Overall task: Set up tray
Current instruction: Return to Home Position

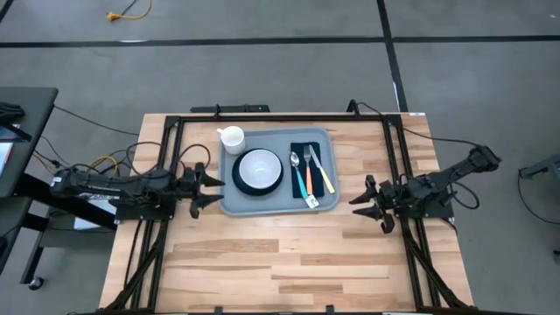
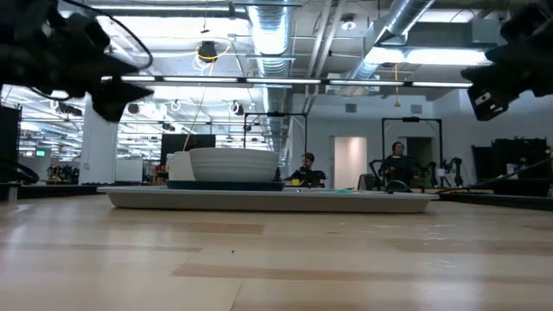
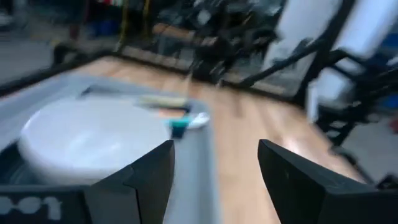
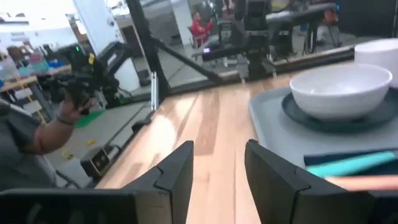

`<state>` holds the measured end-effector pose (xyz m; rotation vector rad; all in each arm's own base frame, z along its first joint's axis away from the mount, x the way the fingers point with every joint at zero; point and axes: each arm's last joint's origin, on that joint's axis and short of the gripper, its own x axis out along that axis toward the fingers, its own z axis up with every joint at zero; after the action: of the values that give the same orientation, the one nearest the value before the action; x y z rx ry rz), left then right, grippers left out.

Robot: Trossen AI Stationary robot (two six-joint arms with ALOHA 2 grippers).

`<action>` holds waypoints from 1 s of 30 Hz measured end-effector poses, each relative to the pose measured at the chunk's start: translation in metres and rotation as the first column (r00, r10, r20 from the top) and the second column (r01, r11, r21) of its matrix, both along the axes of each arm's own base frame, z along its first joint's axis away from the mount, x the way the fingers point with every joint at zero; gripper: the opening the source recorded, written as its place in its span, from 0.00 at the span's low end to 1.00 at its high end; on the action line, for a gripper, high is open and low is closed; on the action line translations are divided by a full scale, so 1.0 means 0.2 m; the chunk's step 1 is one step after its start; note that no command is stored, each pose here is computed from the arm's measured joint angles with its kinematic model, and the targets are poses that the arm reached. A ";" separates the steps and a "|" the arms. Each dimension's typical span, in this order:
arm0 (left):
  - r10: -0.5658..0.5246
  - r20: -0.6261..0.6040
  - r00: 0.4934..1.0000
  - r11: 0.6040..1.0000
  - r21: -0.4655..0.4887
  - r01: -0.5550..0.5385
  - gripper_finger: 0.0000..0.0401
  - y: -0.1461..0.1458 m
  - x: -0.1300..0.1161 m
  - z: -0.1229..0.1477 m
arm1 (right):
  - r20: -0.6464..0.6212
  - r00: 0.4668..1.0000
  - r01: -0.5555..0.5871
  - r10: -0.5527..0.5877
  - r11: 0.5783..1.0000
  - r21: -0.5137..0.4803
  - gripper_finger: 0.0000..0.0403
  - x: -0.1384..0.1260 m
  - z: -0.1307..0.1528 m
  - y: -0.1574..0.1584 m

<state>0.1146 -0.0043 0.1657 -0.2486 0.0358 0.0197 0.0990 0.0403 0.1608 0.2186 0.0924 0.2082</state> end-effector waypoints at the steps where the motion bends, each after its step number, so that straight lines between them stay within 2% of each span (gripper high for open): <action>1: 0.020 -0.036 0.999 1.000 0.000 -0.020 0.55 0.00 -0.01 -0.02 | -0.012 1.000 0.000 0.000 1.000 -0.006 0.33 -0.01 -0.01 0.00; 4: 0.034 -0.057 0.998 0.999 0.007 -0.033 0.55 0.01 -0.02 -0.03 | 0.003 0.999 -0.040 0.040 0.998 -0.037 0.34 -0.01 0.00 0.00; 6: 0.002 -0.045 0.999 1.000 0.025 -0.001 0.55 0.00 -0.02 -0.02 | 0.007 0.998 -0.063 0.064 0.995 -0.077 0.34 -0.01 -0.01 0.01; 11: -0.021 -0.031 0.999 0.990 0.137 0.025 0.55 0.00 -0.02 -0.02 | 0.006 0.996 -0.091 0.093 0.985 -0.147 0.33 -0.01 -0.01 0.02; 14: -0.018 -0.034 0.999 0.987 0.159 0.023 0.55 0.00 -0.02 -0.02 | 0.005 0.996 -0.092 0.094 0.985 -0.149 0.33 -0.01 -0.01 0.02; 18: -0.076 -0.064 0.995 0.985 0.153 0.085 0.55 -0.01 -0.02 -0.03 | 0.005 0.996 -0.091 0.093 0.985 -0.149 0.34 -0.01 -0.01 0.02; 22: -0.118 -0.091 0.989 0.987 0.101 0.127 0.55 -0.02 -0.02 -0.05 | 0.005 0.996 -0.091 0.092 0.985 -0.149 0.33 -0.01 -0.01 0.02; 26: -0.123 -0.117 0.986 0.991 0.039 0.128 0.55 -0.02 -0.02 -0.06 | 0.005 0.996 -0.091 0.092 0.985 -0.149 0.33 -0.01 -0.01 0.02; 30: -0.114 -0.138 0.984 0.993 0.017 0.117 0.55 -0.01 -0.02 -0.07 | 0.005 0.996 -0.090 0.092 0.985 -0.149 0.33 -0.01 -0.02 0.02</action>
<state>0.1099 -0.0073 0.1513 -0.2198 0.1868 -0.0780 0.0960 0.0440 0.1578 0.0648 0.1062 0.2925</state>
